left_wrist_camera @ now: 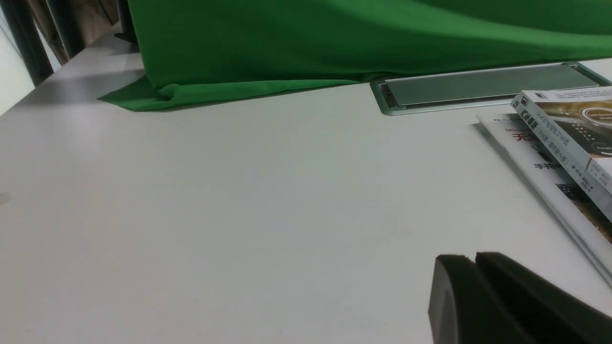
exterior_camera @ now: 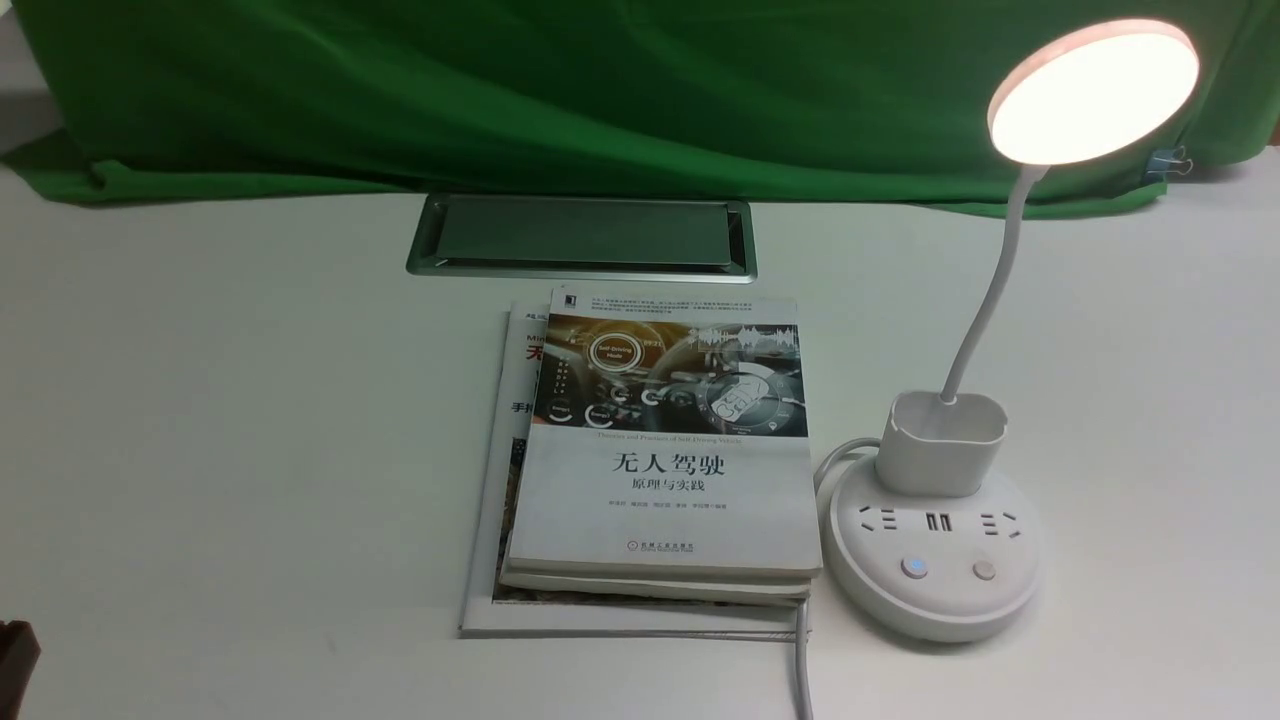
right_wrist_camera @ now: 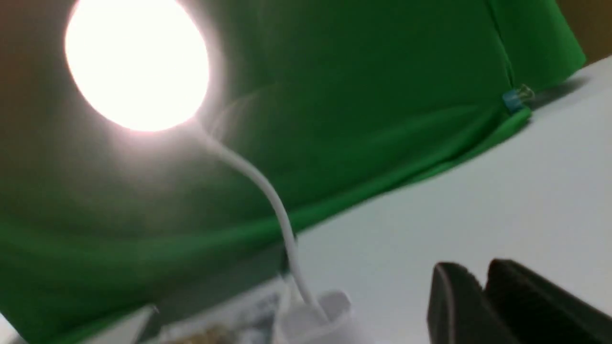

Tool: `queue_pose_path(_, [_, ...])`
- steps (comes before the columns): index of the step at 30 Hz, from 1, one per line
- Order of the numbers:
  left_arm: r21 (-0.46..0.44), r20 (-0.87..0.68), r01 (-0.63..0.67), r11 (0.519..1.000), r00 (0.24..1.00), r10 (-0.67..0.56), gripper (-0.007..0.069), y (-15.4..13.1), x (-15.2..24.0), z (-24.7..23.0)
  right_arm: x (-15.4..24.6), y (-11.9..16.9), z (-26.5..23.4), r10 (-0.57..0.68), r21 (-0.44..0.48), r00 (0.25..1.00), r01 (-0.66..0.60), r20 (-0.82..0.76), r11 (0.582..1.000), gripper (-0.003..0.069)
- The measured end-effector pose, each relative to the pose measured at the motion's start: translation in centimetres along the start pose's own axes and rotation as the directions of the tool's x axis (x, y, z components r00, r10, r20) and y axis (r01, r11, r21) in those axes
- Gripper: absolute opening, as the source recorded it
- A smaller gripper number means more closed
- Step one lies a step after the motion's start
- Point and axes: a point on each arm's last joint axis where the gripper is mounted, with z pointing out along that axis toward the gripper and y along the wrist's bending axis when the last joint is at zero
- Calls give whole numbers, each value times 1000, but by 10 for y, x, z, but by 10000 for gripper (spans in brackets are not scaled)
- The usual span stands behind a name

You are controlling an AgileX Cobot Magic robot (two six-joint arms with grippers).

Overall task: Turn off the desk lamp on the white desktop by hand.
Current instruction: 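Press the power button on the lamp base to turn the lamp off with the right gripper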

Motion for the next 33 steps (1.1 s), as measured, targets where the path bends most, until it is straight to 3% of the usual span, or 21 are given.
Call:
queue_pose_path(5, [0,0,0,1000,1000,0,20,0,0,0,-3,2,0,20,-19,999,-20,35,1000,139])
queue_pose_path(8, [0,0,0,1000,1000,0,20,0,0,0,-11,11,3,-24,16,996,25,-81,1000,140])
queue_pose_path(11, [0,0,0,1000,1000,0,20,0,0,0,-33,29,10,-117,-34,971,113,-208,993,140])
queue_pose_path(13, [0,0,0,1000,1000,0,20,0,0,0,-50,44,23,-225,-56,898,221,-378,974,139])
queue_pose_path(14, [0,0,0,1000,1000,0,20,0,0,0,-51,46,26,-225,-19,892,236,-393,971,139])
queue_pose_path(15, [0,0,0,1000,1000,0,20,0,0,0,-55,51,35,-271,-69,817,275,-510,959,138])
queue_pose_path(17, [0,0,0,1000,1000,0,20,0,0,0,-52,53,53,-292,-80,687,323,-665,943,139])
queue_pose_path(18, [0,0,0,1000,1000,0,20,0,0,0,-54,54,53,-297,-83,690,326,-660,942,139])
queue_pose_path(19, [0,0,0,1000,1000,0,20,0,0,0,-49,52,67,-289,-89,592,345,-752,935,139])
queue_pose_path(21, [0,0,0,1000,1000,0,20,0,0,0,-41,51,86,-275,-101,470,361,-839,927,131])
queue_pose_path(25, [0,0,0,1000,1000,0,20,0,0,0,-23,44,117,-244,-118,313,372,-918,921,86])
queue_pose_path(30, [0,0,0,1000,1000,0,20,0,0,0,3,48,150,-259,-181,175,369,-950,912,44])
queue_pose_path(33, [0,0,0,1000,1000,0,20,0,0,0,17,58,165,-299,-235,132,361,-945,902,44])
